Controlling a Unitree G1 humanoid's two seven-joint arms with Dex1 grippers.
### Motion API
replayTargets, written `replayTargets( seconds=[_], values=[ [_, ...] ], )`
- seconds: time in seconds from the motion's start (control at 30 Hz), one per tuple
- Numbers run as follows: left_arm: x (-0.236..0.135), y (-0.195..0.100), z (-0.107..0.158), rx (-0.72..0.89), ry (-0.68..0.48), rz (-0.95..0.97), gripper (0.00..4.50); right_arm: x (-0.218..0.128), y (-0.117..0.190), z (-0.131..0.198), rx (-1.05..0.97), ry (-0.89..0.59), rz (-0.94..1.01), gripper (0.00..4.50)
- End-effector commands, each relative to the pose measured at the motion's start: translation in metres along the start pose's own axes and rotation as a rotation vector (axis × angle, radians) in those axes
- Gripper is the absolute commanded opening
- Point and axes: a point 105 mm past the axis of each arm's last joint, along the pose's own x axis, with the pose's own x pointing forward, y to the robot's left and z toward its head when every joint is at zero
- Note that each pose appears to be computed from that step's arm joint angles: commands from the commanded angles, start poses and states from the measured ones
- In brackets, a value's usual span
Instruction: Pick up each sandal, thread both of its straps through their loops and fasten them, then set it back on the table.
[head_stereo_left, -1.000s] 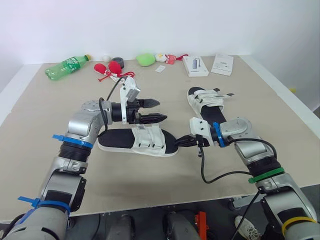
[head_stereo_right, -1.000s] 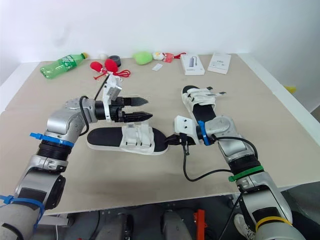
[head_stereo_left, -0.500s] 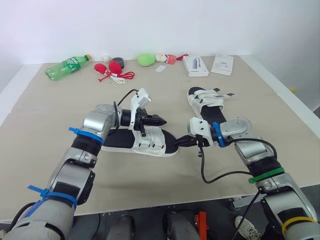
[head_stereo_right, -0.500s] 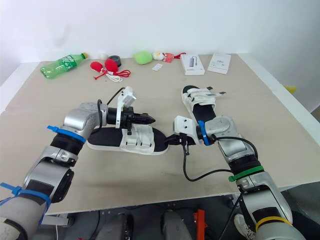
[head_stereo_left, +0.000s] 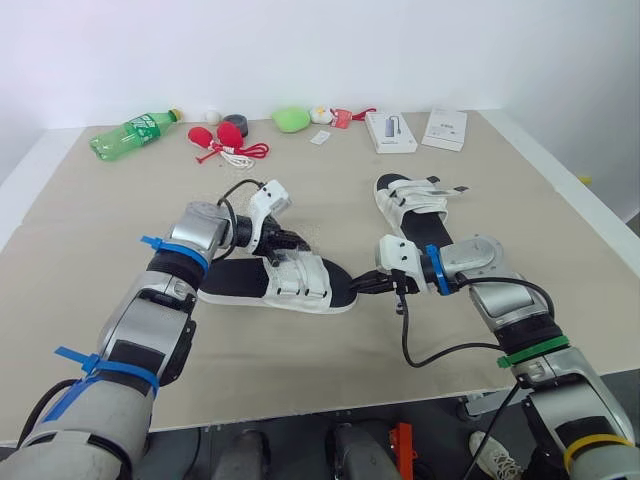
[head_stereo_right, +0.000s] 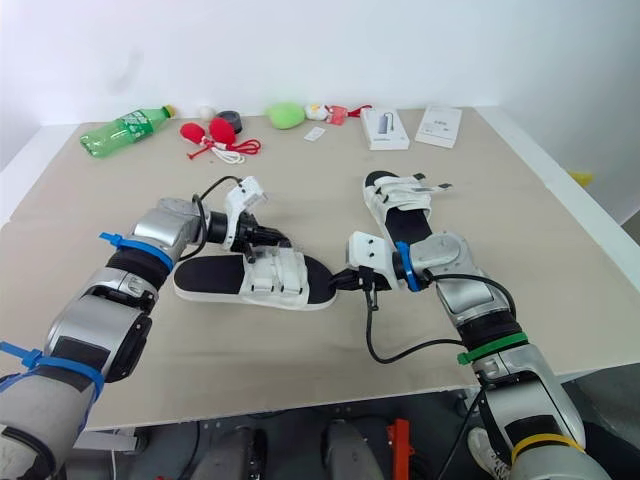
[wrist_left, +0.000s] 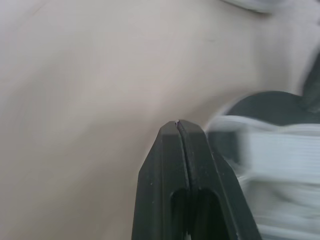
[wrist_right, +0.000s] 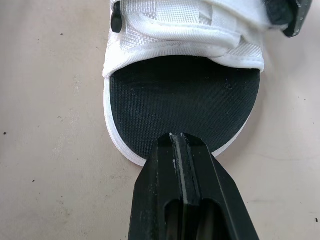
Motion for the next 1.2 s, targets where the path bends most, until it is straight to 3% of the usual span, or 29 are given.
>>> replayTargets(
  seconds=[0.03,0.17,0.27,0.37,0.6,0.63,0.9,1.2],
  values=[
    [-0.018,0.012,0.045,0.077,-0.183,0.085,0.03,-0.003,0.003,-0.02,0.061,0.059,-0.016,0.0],
    [-0.045,0.019,0.061,0.175,-0.314,0.153,0.03,-0.009,0.001,-0.016,0.053,0.043,-0.045,0.0],
    [-0.066,0.013,0.055,0.249,-0.367,0.133,0.03,-0.018,-0.008,-0.004,0.069,-0.011,-0.099,0.0],
    [-0.083,0.006,0.037,0.344,-0.359,0.14,0.89,-0.034,-0.021,0.021,0.099,-0.144,-0.185,0.98],
    [-0.097,-0.01,-0.011,0.447,-0.224,0.063,4.26,-0.078,-0.029,0.067,0.166,-0.448,-0.324,4.33],
    [-0.096,-0.013,-0.015,0.47,-0.207,0.048,4.43,-0.083,-0.027,0.068,0.183,-0.471,-0.328,4.46],
    [-0.077,-0.044,-0.025,0.641,-0.173,-0.103,4.43,-0.09,0.0,0.061,0.212,-0.471,-0.286,4.46],
    [-0.053,-0.06,-0.016,0.571,-0.25,-0.152,4.43,-0.077,0.014,0.06,0.169,-0.461,-0.271,4.46]
  ],
)
